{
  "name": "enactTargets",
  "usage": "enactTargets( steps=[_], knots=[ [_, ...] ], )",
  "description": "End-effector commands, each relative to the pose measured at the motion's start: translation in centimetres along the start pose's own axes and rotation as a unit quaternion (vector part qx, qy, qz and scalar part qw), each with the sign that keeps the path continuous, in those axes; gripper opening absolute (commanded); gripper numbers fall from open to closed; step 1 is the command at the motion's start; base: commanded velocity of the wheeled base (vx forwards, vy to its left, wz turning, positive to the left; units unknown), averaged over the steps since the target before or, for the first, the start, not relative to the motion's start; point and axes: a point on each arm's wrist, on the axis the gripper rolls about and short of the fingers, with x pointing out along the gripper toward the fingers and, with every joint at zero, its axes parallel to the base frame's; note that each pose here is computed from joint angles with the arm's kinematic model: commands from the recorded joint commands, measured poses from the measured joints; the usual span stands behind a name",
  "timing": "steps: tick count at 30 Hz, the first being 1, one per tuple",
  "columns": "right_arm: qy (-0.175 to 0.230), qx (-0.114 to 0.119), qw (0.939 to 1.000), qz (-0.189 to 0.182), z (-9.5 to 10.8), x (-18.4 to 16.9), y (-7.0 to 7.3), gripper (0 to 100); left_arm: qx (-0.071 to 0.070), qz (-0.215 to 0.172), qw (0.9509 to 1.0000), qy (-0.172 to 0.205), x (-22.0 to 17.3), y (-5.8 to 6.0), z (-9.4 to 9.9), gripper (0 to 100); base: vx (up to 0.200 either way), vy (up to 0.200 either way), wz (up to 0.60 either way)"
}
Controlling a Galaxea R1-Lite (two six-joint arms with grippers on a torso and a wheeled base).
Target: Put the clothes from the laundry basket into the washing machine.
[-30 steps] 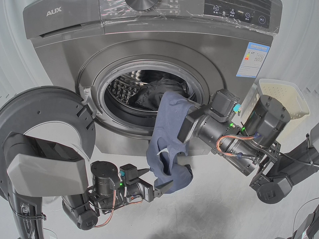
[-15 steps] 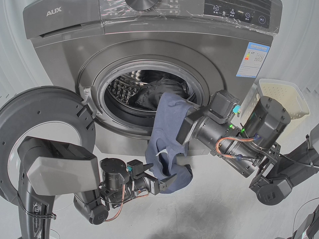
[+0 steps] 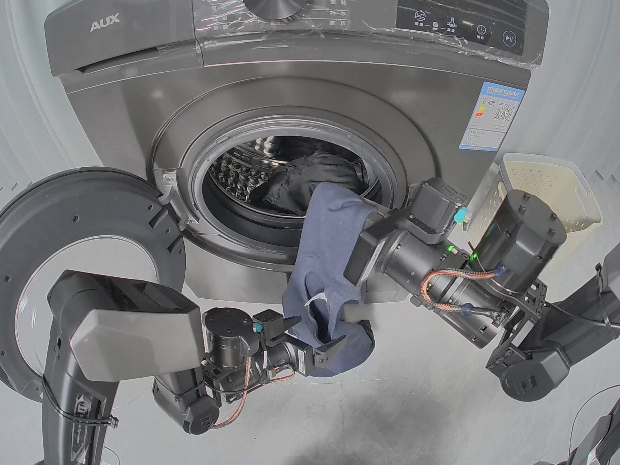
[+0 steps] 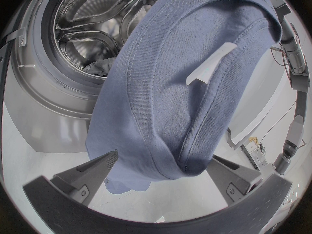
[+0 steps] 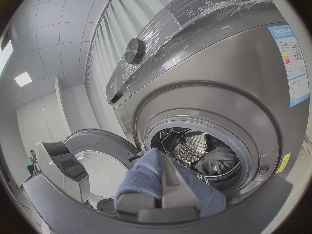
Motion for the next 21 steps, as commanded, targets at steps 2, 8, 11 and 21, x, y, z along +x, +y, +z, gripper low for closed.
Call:
enactTargets(
  steps=[2,8,11,21],
  knots=[
    [0.001,0.000,1.0000,0.000,0.0,-0.1,0.0,0,0.001,0.001,1.0000,-0.006,0.3,0.0,0.2,100,0.000,0.000,0.00],
    [0.000,0.001,1.0000,-0.001,0.0,-0.1,0.0,0,0.002,0.010,0.9997,-0.020,0.5,0.0,0.7,0,0.000,0.000,0.00],
    [-0.003,0.001,1.0000,-0.003,0.3,-0.3,-0.2,0,0.002,0.011,0.9997,-0.022,0.1,-0.1,1.0,0,0.000,0.000,0.00],
    [0.010,-0.007,0.9995,-0.030,0.8,-2.4,-2.0,0,0.006,0.024,0.9975,-0.066,-7.6,-1.0,6.7,0,0.000,0.000,0.00]
  ],
)
